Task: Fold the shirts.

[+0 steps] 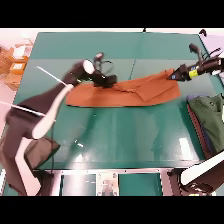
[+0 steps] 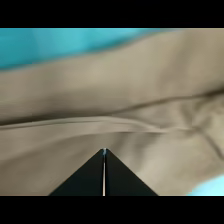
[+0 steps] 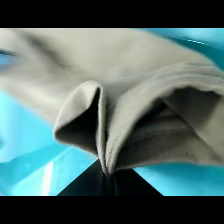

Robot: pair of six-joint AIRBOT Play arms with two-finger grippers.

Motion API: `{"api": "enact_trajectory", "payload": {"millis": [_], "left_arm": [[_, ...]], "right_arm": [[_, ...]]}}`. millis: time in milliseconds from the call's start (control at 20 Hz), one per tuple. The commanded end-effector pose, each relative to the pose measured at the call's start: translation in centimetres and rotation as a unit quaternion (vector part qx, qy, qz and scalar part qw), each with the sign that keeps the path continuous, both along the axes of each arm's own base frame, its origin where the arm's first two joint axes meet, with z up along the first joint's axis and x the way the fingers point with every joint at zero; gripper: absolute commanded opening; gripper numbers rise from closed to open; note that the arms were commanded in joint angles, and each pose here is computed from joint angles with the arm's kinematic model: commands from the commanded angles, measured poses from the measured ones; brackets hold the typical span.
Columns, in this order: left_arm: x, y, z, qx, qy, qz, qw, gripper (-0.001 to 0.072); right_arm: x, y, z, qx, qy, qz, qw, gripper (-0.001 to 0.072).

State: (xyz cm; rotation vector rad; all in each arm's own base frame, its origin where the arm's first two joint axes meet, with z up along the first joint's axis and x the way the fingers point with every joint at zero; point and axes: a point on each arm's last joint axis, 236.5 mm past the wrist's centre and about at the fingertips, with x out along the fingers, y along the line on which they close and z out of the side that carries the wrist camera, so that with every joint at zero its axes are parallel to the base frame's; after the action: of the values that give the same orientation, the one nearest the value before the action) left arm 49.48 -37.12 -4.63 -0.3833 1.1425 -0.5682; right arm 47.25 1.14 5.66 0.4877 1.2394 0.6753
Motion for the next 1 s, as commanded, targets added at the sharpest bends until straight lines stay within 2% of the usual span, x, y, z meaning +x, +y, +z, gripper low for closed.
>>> {"api": "enact_trajectory", "payload": {"millis": [0, 150, 350, 550, 750, 950], "left_arm": [[-0.9, -6.5, -2.4, -0.043, -0.011, -0.01, 0.999, 0.0028], [-1.1, -8.6, -3.4, -0.091, 0.03, 0.005, 0.995, 0.0029], [-2.0, -9.0, -4.0, -0.098, 0.054, 0.0, 0.994, 0.0029], [-2.4, -8.2, 0.3, -0.116, 0.06, -0.019, 0.991, 0.0029], [-1.1, -0.4, 10.0, -0.118, 0.019, -0.059, 0.991, 0.0029], [-1.1, 11.4, 18.8, -0.114, 0.0, -0.037, 0.993, 0.003]], "right_arm": [[-1.9, 3.8, 7.4, 0.019, -0.05, 0.032, 0.998, 0.0017], [-3.2, 6.6, 10.0, 0.014, -0.071, 0.057, 0.996, 0.0018], [-4.0, 8.8, 11.1, 0.013, -0.08, 0.077, 0.994, 0.0017], [-4.1, 9.5, 11.1, 0.016, -0.072, 0.075, 0.994, 0.0018], [-3.5, 12.3, 11.4, 0.023, -0.071, 0.069, 0.995, 0.0018], [-3.2, 21.2, 10.9, 0.039, -0.101, 0.107, 0.988, 0.0018]]}}
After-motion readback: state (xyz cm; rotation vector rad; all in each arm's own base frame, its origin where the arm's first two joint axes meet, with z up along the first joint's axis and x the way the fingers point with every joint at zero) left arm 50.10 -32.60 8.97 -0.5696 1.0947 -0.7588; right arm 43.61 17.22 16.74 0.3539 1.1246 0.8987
